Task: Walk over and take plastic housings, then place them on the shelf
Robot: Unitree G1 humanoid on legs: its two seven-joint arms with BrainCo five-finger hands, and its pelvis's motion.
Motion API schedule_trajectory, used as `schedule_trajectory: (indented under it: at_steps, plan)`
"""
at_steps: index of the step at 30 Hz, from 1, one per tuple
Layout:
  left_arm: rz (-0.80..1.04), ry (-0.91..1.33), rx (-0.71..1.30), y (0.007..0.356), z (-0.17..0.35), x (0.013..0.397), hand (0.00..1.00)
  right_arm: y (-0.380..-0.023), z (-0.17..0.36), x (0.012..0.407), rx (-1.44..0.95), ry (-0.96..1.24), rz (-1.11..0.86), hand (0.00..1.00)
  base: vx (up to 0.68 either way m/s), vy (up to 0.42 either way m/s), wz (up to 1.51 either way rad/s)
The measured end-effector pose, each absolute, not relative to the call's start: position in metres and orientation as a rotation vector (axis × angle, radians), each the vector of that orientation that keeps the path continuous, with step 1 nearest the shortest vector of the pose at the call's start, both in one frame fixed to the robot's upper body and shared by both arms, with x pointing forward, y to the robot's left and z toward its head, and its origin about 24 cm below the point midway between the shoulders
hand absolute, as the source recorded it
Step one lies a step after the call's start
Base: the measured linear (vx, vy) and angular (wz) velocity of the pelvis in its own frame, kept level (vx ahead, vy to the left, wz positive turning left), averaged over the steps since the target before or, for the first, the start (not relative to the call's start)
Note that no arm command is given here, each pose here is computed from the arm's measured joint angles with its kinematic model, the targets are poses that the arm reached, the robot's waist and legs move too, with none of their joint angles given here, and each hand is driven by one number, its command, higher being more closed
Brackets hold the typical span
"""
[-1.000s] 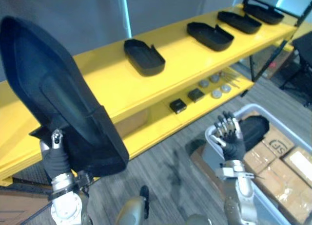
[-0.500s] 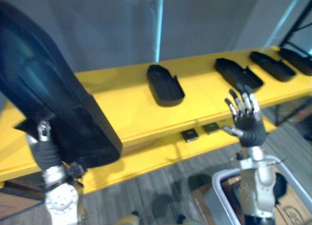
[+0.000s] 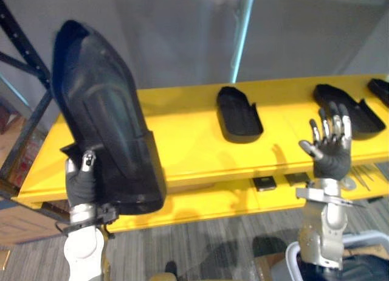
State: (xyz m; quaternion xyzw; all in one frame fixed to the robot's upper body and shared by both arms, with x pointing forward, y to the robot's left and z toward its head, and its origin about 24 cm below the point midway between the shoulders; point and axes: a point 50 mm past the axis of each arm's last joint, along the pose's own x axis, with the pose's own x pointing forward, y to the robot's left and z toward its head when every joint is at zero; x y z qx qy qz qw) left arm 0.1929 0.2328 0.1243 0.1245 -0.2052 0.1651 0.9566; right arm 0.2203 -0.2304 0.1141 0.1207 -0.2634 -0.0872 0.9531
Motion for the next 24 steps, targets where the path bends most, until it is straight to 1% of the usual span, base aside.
schedule_trajectory:
  at_steps: [3,6,8,10,14,19,24]
  plan:
    - [0.312,-0.391,0.275,0.238,0.126,0.209,1.0,-0.239,0.102,0.211,0.227,-0.47,-0.215,0.0,-0.01,0.027,-0.38]
    - [0.311,-0.307,0.288,0.247,0.118,0.231,1.0,-0.249,0.097,0.201,0.187,-0.451,-0.218,0.0,-0.01,0.009,-0.44]
    - [0.317,-0.202,0.292,0.257,0.106,0.25,1.0,-0.25,0.094,0.196,0.169,-0.436,-0.175,0.0,-0.02,0.002,-0.34]
    - [0.335,-0.127,0.305,0.268,0.098,0.261,1.0,-0.247,0.091,0.194,0.161,-0.42,-0.129,0.0,-0.03,-0.005,-0.38]
    - [0.414,0.032,0.322,0.293,0.085,0.283,1.0,-0.241,0.084,0.192,0.178,-0.377,-0.06,0.0,-0.05,-0.01,-0.26]
    - [0.519,0.215,0.315,0.319,0.073,0.298,1.0,-0.238,0.078,0.19,0.205,-0.34,-0.038,0.0,-0.04,-0.01,-0.17]
    - [0.605,0.325,0.301,0.341,0.082,0.309,1.0,-0.235,0.074,0.189,0.22,-0.299,-0.014,0.0,0.0,-0.005,-0.1]
